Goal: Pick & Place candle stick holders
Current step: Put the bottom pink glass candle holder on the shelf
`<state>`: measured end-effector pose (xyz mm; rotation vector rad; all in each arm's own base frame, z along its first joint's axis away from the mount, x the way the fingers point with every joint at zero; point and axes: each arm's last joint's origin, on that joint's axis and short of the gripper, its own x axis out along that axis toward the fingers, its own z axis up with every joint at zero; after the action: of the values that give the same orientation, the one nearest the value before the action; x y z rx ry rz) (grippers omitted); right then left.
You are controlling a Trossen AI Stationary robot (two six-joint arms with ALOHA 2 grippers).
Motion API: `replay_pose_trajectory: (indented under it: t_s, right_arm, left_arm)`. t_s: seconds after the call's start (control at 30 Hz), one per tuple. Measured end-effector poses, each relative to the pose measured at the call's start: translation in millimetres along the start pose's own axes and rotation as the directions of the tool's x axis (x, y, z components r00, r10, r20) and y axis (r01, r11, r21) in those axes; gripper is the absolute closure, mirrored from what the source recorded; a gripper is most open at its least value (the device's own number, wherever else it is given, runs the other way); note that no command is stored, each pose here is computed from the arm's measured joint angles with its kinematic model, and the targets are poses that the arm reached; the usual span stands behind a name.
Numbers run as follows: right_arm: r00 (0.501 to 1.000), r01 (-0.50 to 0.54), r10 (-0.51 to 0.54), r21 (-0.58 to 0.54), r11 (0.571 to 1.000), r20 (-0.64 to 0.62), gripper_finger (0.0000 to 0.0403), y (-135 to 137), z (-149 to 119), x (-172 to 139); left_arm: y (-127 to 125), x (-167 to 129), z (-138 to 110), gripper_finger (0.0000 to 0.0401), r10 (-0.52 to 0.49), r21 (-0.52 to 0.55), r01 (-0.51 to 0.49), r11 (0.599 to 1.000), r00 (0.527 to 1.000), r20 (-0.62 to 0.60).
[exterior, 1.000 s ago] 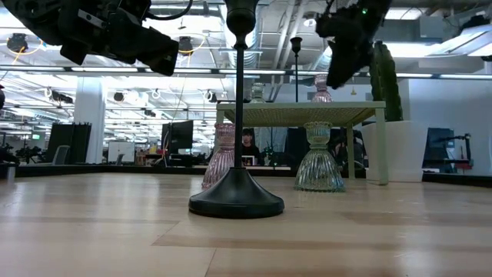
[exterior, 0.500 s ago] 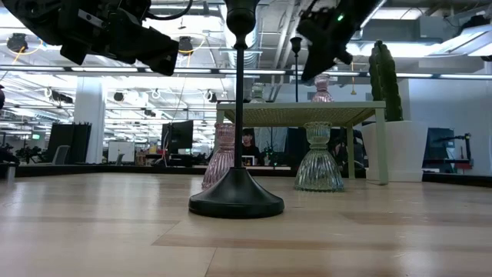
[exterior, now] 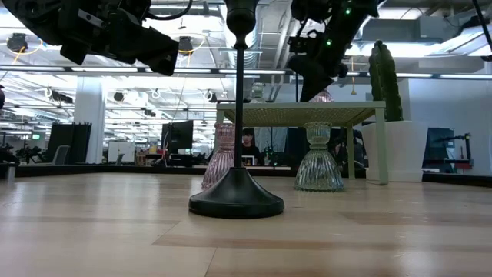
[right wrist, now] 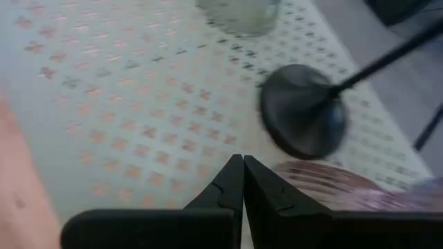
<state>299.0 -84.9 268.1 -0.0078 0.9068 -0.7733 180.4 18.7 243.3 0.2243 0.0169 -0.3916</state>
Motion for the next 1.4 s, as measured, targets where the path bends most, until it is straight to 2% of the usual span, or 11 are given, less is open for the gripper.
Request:
replay_pose_trajectory:
  t_s: [0.27,0.5,1.07,1.4]
  right_arm:
    - [0.999,0.024,-0.024,-0.001,1.0,-0.026,0.0403,-8.3,-1.1,3.8]
    - [0.995,0.088,-0.091,-0.055,0.995,-0.05,0.0403,-16.8,-2.8,7.1]
    - [0.979,0.179,-0.186,-0.082,0.98,-0.086,0.0403,-43.6,-2.5,18.9]
    - [0.977,0.184,-0.193,-0.103,0.978,-0.087,0.0403,-45.5,-2.4,19.6]
  left_arm:
    - [0.0,0.0,0.0,0.0325,0.0,0.0,0.0,1.0,1.0,0.0]
    - [0.0,0.0,0.0,0.0325,0.0,0.0,0.0,1.0,1.0,0.0]
    - [0.0,0.0,0.0,0.0325,0.0,0.0,0.0,1.0,1.0,0.0]
    - [0.0,0.0,0.0,0.0325,0.0,0.0,0.0,1.0,1.0,0.0]
